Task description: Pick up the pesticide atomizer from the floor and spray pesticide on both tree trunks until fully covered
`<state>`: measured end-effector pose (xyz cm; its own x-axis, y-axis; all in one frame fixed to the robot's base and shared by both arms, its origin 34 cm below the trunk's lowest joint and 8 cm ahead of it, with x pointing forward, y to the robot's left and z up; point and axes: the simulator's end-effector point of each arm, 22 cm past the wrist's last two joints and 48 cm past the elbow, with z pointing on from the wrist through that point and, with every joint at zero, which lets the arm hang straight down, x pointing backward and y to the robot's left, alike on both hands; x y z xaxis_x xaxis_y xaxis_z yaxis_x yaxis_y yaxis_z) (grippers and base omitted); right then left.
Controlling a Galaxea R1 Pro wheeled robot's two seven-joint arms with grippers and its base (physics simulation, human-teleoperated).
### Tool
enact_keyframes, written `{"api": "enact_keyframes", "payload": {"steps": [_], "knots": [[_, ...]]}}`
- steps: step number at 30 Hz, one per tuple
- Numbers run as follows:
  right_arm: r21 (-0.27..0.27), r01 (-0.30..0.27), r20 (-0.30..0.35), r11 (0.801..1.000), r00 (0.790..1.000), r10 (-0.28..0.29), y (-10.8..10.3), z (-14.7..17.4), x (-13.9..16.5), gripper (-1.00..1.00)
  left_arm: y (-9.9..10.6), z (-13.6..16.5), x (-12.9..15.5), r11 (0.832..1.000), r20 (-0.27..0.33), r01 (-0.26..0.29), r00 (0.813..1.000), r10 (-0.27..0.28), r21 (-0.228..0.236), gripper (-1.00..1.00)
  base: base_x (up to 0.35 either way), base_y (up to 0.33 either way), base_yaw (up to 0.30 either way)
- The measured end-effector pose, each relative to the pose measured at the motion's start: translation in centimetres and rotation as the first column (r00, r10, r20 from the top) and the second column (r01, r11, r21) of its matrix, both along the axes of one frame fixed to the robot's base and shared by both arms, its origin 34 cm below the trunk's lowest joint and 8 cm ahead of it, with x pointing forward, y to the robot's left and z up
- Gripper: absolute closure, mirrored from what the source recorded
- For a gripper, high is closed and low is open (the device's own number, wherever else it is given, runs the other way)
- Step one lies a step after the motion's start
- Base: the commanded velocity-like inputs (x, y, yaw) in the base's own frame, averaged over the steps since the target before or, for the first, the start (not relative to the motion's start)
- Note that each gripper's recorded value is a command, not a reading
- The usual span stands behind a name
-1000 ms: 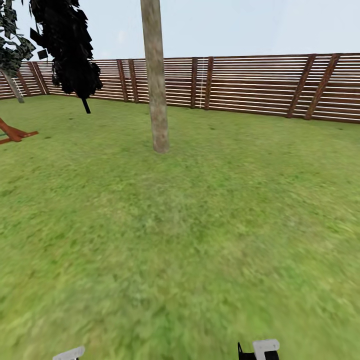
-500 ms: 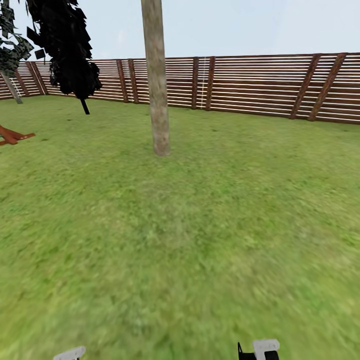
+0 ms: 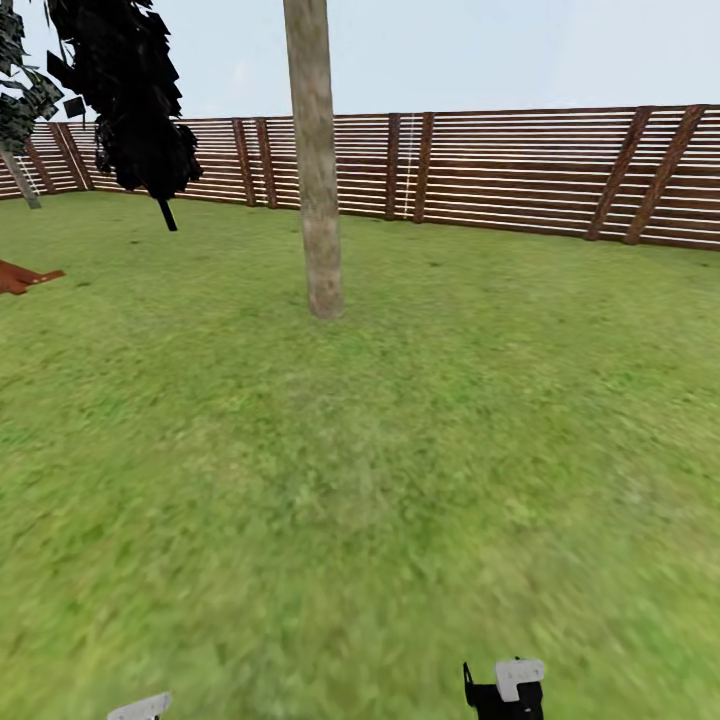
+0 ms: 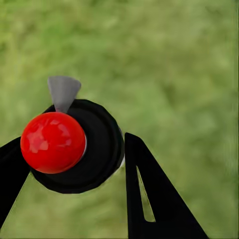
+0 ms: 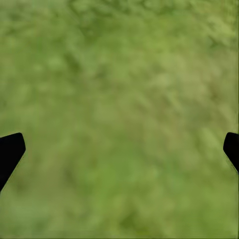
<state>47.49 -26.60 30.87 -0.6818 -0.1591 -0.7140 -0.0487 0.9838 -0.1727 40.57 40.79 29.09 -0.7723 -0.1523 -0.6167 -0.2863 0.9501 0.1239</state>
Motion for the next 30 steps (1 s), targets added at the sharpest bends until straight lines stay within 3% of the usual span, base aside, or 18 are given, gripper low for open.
{"api": "enact_keyframes", "payload": {"steps": [6,14,22,30], "knots": [[-0.004,0.0,-0.001,1.0,1.0,0.0,-0.3,0.0,0.0,-1.0,-0.1,0.0,0.0,1.0,0.0,0.002,1.0,-0.002,-0.002,1.0,0.339,0.081,0.0],[-0.045,0.007,0.0,0.999,1.0,-0.007,-3.3,0.2,0.0,-1.0,-0.2,0.0,0.0,1.0,0.0,0.002,1.0,-0.002,-0.002,1.0,0.339,0.081,0.03],[-0.048,0.009,0.0,0.999,1.0,-0.009,-3.5,0.1,0.0,-1.0,-0.3,-0.1,0.0,1.0,-0.001,0.003,1.0,-0.003,-0.004,1.0,0.339,0.017,0.239],[-0.042,0.005,-0.004,0.999,1.0,-0.005,-3.5,0.1,-0.1,-1.0,-0.3,-0.1,0.0,1.0,-0.001,0.002,1.0,-0.002,-0.004,1.0,0.339,0.0,0.033]]}}
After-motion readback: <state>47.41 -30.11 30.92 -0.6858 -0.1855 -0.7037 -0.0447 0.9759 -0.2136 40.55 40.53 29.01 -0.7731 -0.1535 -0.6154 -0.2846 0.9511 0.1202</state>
